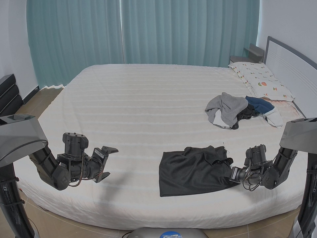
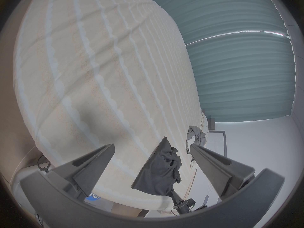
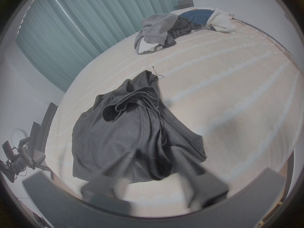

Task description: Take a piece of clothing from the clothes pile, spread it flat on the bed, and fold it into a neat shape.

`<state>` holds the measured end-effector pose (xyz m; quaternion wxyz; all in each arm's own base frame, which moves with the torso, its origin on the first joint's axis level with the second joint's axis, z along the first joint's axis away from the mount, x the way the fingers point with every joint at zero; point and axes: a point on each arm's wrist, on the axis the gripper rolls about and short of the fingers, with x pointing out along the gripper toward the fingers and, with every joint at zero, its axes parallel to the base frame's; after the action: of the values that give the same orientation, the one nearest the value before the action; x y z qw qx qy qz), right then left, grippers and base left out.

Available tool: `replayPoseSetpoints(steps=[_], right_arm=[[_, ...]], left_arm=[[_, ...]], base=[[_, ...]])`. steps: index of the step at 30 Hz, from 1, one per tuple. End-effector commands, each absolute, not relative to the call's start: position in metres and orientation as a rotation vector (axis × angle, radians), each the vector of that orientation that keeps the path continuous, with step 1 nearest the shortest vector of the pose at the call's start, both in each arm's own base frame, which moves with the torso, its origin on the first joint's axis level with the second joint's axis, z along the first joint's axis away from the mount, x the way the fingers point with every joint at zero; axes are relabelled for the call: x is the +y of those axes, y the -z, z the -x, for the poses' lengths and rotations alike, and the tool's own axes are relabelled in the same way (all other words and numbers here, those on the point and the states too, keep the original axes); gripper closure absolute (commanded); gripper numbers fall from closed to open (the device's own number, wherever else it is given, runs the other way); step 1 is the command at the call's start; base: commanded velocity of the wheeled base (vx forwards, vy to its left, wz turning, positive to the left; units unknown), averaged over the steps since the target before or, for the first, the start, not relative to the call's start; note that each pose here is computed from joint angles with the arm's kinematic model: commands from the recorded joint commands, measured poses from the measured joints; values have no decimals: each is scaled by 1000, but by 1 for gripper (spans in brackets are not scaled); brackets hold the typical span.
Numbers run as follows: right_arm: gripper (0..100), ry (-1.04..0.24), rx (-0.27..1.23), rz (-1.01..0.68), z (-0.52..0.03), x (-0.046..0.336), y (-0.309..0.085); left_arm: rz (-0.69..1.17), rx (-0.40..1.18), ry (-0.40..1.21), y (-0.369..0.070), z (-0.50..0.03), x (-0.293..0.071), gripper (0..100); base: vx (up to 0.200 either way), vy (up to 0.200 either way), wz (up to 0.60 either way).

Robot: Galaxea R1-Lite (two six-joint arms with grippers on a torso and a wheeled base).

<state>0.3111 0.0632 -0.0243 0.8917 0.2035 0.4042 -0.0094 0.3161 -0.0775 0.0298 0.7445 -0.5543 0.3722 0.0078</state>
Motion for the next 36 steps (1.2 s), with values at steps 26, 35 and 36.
replayPoseSetpoints(steps=[26, 35, 36], right_arm=[[0, 16, 684, -417, -316, 41, -6], [0, -70, 661, -501, -322, 77, -18], [0, -115, 683, -504, -322, 91, -14]], left_arm=[[1214, 814, -18, -30, -316, -77, 0], [1213, 817, -18, -29, -316, -78, 0], [1214, 815, -17, -30, -316, -78, 0]], base=[[0, 0, 0], [0, 0, 0], [0, 0, 0]])
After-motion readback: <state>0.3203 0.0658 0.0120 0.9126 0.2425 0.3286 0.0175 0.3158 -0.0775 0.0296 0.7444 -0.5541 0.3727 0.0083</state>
